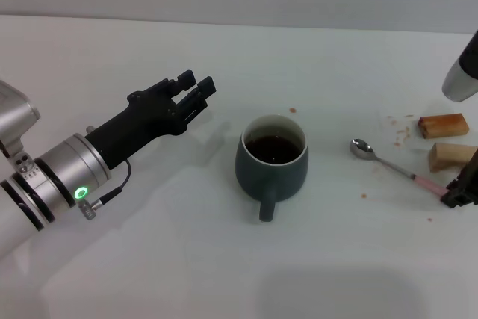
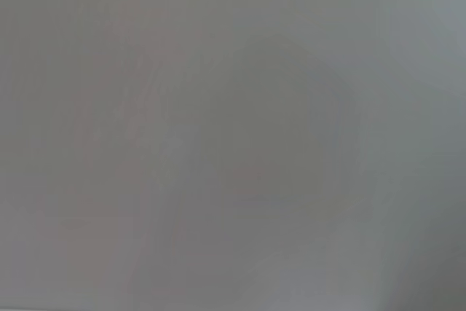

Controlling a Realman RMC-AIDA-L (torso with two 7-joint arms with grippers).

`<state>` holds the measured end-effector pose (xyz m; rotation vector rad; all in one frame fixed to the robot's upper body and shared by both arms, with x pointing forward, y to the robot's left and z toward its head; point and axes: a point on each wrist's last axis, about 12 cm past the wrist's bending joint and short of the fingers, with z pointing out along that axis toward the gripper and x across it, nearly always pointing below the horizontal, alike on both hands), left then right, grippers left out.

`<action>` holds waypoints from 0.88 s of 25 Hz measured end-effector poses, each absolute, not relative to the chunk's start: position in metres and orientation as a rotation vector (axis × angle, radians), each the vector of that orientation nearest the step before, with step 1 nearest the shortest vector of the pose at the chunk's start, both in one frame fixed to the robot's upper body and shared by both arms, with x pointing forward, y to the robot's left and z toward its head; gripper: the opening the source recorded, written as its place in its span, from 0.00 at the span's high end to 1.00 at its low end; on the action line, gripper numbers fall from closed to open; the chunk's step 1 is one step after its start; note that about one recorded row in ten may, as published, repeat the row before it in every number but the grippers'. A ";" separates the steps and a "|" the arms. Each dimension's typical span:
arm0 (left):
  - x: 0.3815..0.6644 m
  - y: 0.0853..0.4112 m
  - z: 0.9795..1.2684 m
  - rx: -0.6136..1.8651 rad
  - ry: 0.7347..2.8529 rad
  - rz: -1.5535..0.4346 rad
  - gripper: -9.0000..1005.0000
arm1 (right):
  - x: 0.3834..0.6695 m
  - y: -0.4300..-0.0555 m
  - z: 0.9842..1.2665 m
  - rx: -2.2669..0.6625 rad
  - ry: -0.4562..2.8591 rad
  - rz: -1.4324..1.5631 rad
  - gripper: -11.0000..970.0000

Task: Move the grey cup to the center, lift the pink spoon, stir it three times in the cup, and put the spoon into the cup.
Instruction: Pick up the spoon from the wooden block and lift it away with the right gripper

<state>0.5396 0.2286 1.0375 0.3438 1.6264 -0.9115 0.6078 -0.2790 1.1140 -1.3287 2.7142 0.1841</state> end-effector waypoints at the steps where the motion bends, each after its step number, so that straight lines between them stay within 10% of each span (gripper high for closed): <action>1: 0.540 0.229 1.037 0.344 1.626 -0.911 0.57 | 0.608 -0.279 1.114 -1.326 2.714 0.183 0.81; 22: 0.538 0.230 1.036 0.333 1.629 -0.908 0.57 | 0.611 -0.284 1.147 -1.229 2.621 0.217 0.86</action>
